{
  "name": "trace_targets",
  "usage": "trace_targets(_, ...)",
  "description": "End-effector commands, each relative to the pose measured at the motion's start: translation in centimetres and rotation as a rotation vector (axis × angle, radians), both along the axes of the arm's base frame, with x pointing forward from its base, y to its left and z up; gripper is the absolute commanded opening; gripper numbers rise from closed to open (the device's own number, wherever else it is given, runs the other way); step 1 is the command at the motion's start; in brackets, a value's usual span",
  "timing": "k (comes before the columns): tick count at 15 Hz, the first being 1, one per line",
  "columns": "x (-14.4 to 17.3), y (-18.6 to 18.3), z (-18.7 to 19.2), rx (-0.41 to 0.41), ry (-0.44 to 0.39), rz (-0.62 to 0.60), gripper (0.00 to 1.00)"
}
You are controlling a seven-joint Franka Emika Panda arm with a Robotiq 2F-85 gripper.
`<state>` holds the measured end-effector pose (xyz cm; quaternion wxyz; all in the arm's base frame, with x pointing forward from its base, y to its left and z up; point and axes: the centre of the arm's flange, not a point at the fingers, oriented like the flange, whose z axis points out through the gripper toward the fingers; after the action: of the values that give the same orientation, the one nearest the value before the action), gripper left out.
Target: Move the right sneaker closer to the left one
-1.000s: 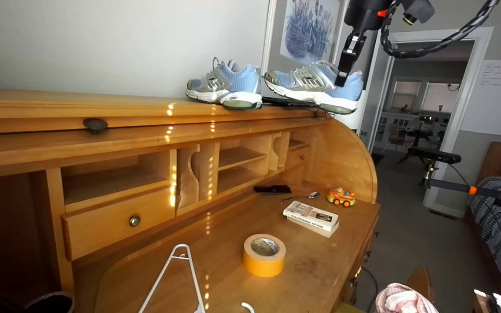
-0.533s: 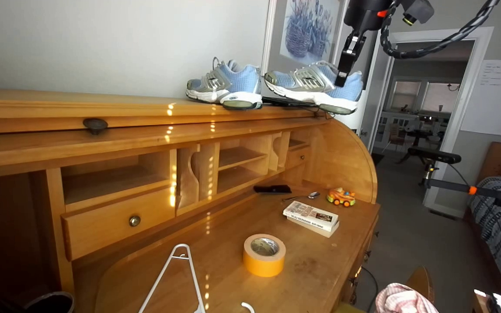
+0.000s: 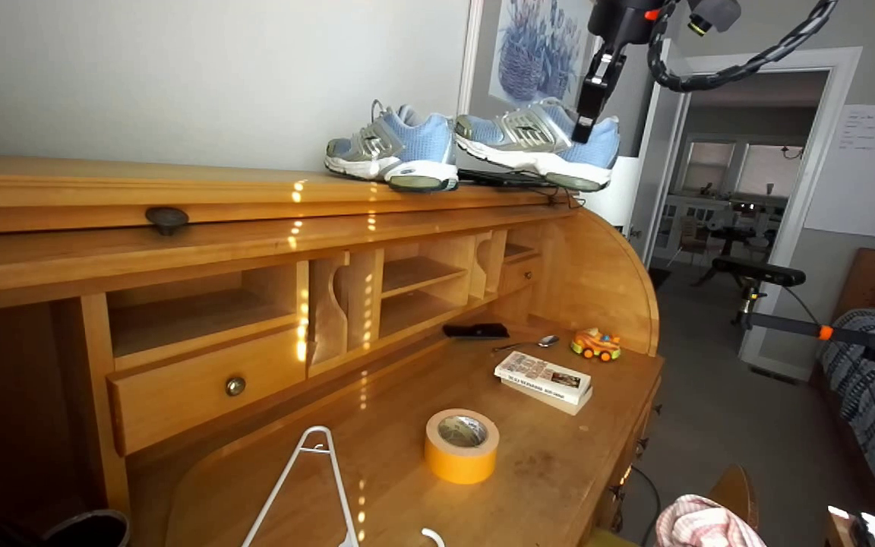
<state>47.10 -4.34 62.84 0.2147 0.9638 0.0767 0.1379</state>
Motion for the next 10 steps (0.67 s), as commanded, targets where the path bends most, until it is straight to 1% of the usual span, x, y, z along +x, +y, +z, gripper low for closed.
trace_targets(1, 1.9, -0.1, 2.1, 0.014, -0.004, 0.015, 0.02)
trace_targets(6, 3.4, -1.5, 3.4, 0.048, -0.015, 0.012, 0.02)
trace_targets(10, 4.9, -2.8, 3.8, 0.074, -0.001, 0.038, 0.02)
